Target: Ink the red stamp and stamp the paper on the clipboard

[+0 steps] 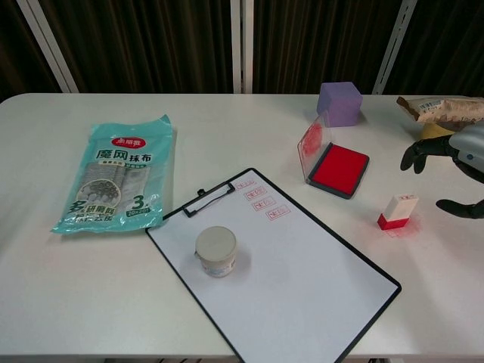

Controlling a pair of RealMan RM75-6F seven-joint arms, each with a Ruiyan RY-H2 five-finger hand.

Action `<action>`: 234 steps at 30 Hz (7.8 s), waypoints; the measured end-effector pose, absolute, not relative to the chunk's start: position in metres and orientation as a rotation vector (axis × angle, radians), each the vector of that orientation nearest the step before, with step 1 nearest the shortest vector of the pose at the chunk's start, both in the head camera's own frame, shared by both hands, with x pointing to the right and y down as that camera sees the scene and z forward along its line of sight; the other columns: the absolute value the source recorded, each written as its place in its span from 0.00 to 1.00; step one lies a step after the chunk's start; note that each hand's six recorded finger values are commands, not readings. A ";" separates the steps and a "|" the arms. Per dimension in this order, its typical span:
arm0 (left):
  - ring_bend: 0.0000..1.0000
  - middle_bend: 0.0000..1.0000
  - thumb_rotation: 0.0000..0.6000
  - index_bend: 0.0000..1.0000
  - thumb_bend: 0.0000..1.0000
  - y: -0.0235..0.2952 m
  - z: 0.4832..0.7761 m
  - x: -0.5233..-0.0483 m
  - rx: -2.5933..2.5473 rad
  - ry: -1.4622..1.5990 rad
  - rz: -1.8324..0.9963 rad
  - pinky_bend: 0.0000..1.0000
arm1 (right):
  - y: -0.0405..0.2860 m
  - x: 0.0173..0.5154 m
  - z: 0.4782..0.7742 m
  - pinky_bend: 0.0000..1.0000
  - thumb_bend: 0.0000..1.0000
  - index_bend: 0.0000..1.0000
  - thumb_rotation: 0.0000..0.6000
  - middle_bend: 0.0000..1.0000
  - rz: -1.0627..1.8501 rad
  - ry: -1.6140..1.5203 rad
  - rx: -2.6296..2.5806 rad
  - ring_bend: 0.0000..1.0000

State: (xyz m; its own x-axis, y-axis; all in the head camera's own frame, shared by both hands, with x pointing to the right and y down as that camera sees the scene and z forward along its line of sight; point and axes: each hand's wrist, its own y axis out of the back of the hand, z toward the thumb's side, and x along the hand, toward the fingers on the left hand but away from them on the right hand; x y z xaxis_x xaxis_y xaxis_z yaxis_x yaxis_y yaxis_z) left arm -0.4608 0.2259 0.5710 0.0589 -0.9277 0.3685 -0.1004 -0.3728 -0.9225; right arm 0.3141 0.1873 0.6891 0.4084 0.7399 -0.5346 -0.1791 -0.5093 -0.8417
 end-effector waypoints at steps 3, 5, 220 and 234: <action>0.13 0.16 1.00 0.17 0.00 0.227 0.573 -0.462 -1.594 1.058 -1.403 0.24 | 0.187 0.310 0.698 1.00 0.23 0.38 1.00 0.38 1.252 -0.486 -1.747 0.80; 0.13 0.16 1.00 0.17 0.00 0.227 0.573 -0.463 -1.593 1.061 -1.404 0.24 | 0.186 0.308 0.703 1.00 0.23 0.41 1.00 0.40 1.258 -0.486 -1.750 0.81; 0.13 0.16 1.00 0.17 0.00 0.234 0.582 -0.484 -1.607 1.105 -1.430 0.24 | 0.152 0.154 0.747 1.00 0.46 1.00 1.00 0.90 1.021 -0.250 -1.967 0.87; 0.13 0.16 1.00 0.17 0.00 0.235 0.583 -0.485 -1.608 1.108 -1.431 0.24 | 0.158 0.153 0.754 1.00 0.46 1.00 1.00 0.90 1.032 -0.213 -1.957 0.87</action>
State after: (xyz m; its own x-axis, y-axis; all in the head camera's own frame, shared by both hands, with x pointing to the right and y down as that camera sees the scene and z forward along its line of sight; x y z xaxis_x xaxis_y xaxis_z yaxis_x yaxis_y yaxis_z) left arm -0.4849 0.2353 0.5826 0.0214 -0.9223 0.3858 -0.1426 -0.3848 -0.9119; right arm 0.1534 0.1578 0.7536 0.6392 0.5044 -0.5806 -0.2336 -0.5919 -0.7714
